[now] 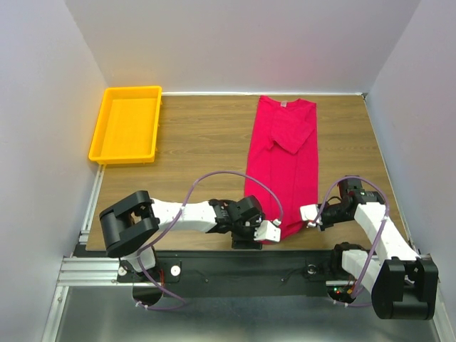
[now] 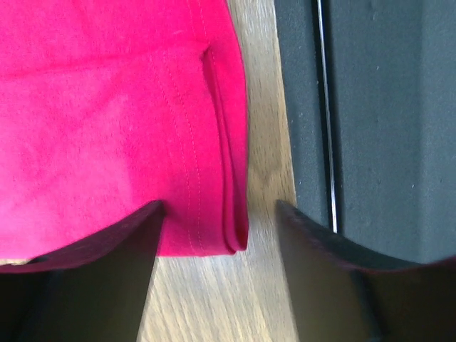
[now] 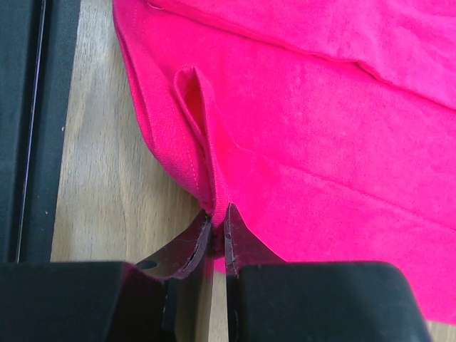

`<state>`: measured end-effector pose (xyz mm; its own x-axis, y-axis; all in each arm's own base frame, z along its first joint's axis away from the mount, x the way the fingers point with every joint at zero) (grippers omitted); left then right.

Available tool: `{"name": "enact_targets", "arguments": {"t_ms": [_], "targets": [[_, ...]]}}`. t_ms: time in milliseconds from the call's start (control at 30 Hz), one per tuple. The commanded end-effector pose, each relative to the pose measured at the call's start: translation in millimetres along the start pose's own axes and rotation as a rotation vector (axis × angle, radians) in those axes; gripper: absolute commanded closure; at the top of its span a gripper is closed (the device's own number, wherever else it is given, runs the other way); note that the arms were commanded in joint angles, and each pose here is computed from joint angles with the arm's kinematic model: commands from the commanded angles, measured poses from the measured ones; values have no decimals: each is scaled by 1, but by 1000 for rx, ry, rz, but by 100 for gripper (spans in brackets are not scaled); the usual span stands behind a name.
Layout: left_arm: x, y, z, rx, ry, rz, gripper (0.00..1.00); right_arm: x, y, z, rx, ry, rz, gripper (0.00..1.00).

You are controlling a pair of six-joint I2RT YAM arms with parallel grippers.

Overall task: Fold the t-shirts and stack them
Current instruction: Fold the tshirt

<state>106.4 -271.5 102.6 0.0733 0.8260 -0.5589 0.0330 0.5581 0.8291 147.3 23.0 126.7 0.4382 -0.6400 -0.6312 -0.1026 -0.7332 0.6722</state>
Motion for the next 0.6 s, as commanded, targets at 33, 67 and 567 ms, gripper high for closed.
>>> {"name": "enact_targets", "arguments": {"t_ms": [33,67,567], "targets": [[6,-12,2,-33,4,62,38,-4,0,-4,35,10,-28,99],[6,-13,2,-35,2,65,43,-4,0,-5,37,9,-26,100],[-1,7,7,-112,-11,-5,100,-8,4,-6,78,-43,-24,99]]}}
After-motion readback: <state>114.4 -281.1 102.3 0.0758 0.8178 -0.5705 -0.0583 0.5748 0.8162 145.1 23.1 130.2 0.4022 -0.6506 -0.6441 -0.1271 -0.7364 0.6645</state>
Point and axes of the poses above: each gripper's point midway between its finger pads, its own y axis back along the fingers, its own z axis along the line the jaws close on, x = y × z, the point moved 10 cm from there along y, back along the fingers, and after that the axes turned 7 degrees about y, right-handed, at the moved point
